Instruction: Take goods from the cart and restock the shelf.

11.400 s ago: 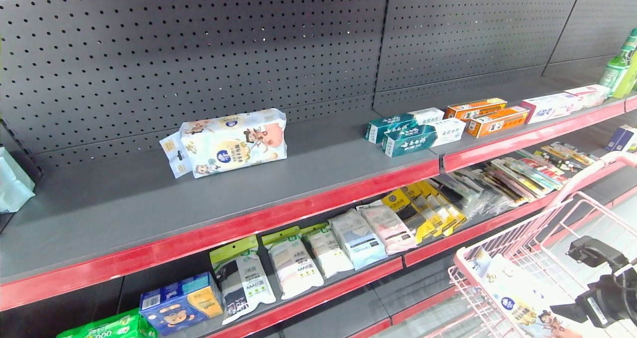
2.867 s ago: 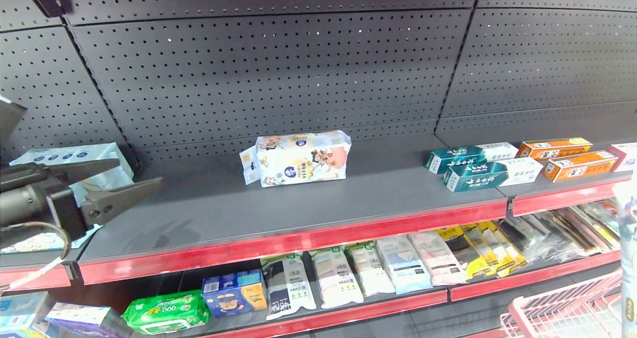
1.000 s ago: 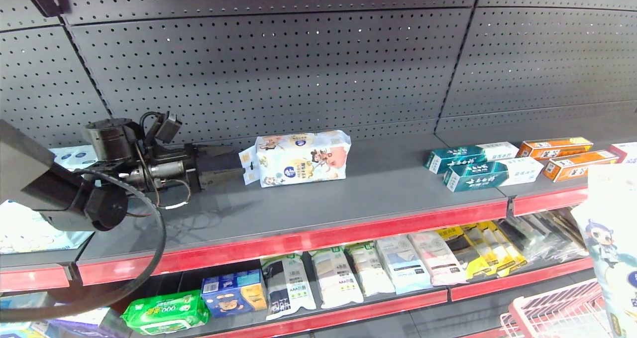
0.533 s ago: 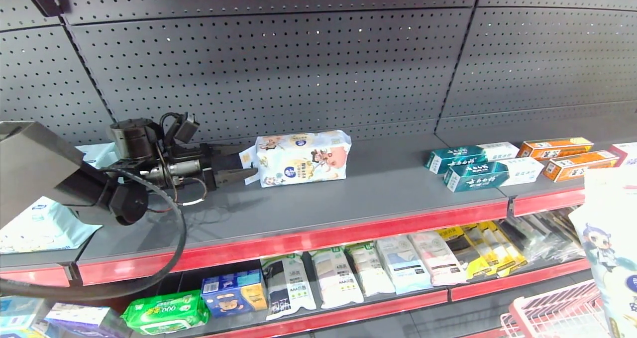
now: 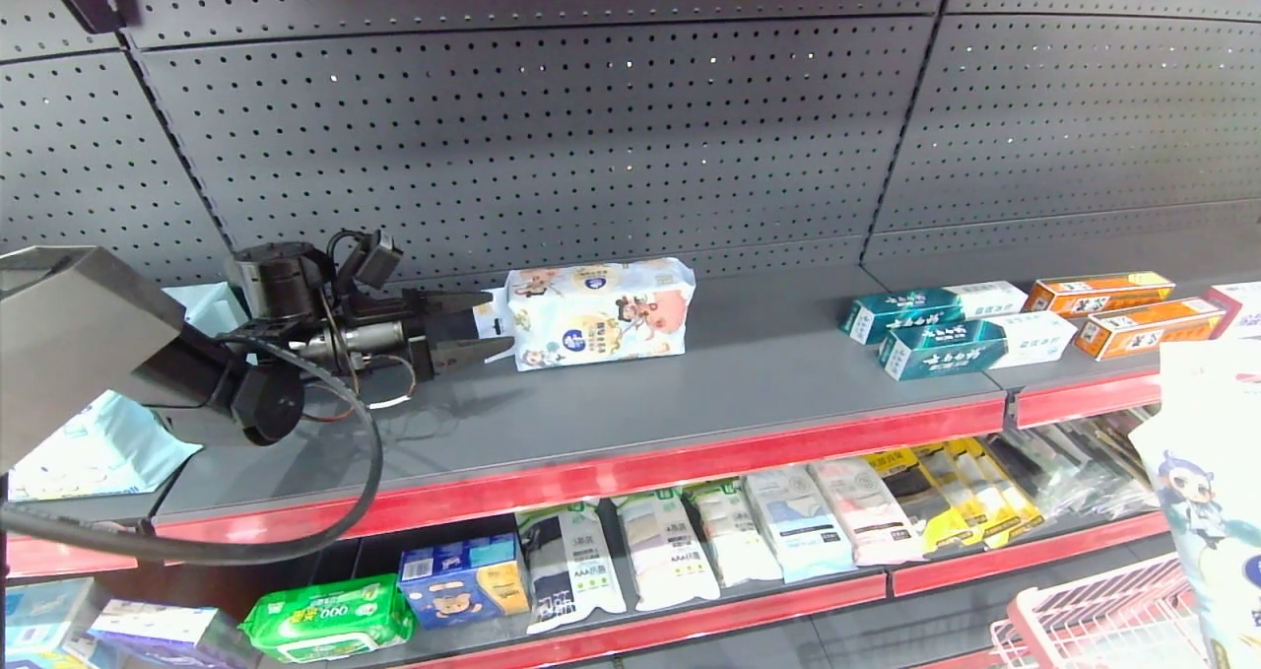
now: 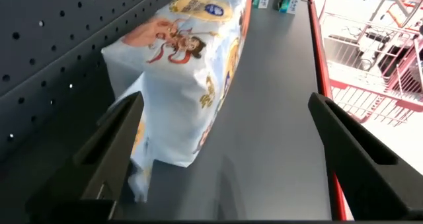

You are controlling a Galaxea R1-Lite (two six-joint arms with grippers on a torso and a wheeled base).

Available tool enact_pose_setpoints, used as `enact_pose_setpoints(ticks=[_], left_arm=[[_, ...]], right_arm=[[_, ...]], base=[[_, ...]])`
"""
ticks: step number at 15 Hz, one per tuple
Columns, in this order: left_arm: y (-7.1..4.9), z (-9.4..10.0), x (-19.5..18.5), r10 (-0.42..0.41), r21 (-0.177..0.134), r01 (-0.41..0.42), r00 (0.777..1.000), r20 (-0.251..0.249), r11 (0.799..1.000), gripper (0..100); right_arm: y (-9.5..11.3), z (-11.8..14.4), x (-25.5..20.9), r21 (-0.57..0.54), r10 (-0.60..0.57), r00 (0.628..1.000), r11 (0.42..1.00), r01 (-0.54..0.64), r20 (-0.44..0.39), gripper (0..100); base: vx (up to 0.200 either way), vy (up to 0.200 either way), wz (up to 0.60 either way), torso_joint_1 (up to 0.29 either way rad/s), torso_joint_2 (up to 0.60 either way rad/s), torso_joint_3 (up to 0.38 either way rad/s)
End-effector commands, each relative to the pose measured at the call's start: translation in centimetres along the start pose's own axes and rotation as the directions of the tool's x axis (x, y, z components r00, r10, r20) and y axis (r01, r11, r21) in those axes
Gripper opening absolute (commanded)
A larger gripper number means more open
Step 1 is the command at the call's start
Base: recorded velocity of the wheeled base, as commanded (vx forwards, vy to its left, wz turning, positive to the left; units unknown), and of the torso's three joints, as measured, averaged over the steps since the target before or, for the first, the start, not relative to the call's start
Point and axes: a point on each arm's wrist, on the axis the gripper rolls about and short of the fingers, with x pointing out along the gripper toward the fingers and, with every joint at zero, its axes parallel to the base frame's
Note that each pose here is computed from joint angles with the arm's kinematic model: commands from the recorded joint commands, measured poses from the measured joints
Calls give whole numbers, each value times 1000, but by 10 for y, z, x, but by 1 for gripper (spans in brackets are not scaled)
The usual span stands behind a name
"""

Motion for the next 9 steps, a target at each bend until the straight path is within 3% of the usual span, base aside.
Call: enact_pose_setpoints(ticks=[1, 6, 7, 9], left_arm=[[3, -4, 1, 3, -4, -3, 1000, -2, 1000, 100], [14, -5, 7, 7, 18, -7, 1000, 9, 1000, 100], [21, -4, 10, 12, 38, -13, 1000, 19, 999, 100], [22, -2, 14, 8, 47, -9, 1000, 23, 999, 100]], right_arm=[[0, 0, 1, 1, 1, 1000, 1000, -1, -5, 0], [0, -1, 1, -1, 1, 1000, 1000, -1, -5, 0], [0, -1, 0, -1, 1, 1000, 1000, -1, -5, 0], [0, -2, 1, 0, 1, 1000, 1000, -1, -8, 0]], base=[[0, 0, 0, 0, 0, 0], [0, 0, 0, 0, 0, 0], [0, 0, 0, 0, 0, 0], [0, 0, 0, 0, 0, 0]])
